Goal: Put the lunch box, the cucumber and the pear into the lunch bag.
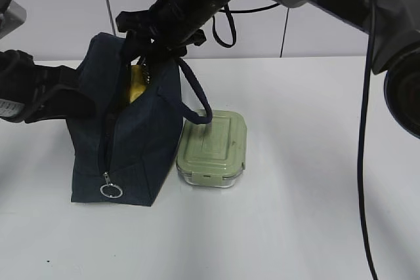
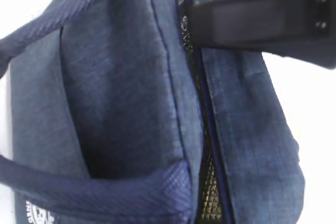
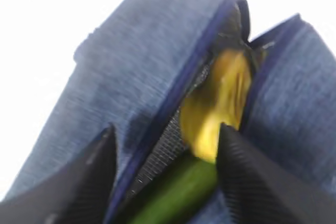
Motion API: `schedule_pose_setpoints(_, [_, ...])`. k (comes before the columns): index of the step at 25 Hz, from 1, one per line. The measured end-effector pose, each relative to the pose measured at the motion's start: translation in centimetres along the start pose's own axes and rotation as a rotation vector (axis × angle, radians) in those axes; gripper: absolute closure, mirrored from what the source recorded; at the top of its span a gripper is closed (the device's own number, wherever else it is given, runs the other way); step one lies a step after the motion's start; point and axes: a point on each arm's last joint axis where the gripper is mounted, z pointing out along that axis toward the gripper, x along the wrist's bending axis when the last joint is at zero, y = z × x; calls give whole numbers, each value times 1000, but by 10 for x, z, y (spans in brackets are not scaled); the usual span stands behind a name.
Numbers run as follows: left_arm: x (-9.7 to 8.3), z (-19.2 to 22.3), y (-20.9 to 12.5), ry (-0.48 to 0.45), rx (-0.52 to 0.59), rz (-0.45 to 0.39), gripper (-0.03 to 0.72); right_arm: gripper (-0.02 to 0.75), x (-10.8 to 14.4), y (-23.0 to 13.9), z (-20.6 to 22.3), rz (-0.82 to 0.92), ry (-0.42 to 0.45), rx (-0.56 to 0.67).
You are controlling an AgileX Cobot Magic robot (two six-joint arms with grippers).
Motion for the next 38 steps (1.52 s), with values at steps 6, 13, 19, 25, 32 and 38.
schedule_pose_setpoints(6, [0, 0, 0, -1, 1, 0, 707, 194, 11, 13, -17, -52, 3, -41])
schedule_pose_setpoints(13, [0, 0, 0, -3, 3, 0, 707, 198, 10, 24, -58, -141, -266, 14])
schedule_pose_setpoints(19, [0, 0, 0, -3, 4, 1, 707, 237, -2, 26, -66, -121, -379, 12])
schedule_pose_setpoints(25, [0, 0, -1, -4, 6, 2, 707, 241, -11, 28, -77, -120, -469, 4])
schedule_pose_setpoints(32, [-1, 0, -1, -6, 10, 4, 707, 244, -73, 20, -115, 73, -438, 24])
schedule_pose_setpoints(38, [-1, 0, -1, -7, 12, 5, 707, 245, -124, -1, -140, 222, -301, 48])
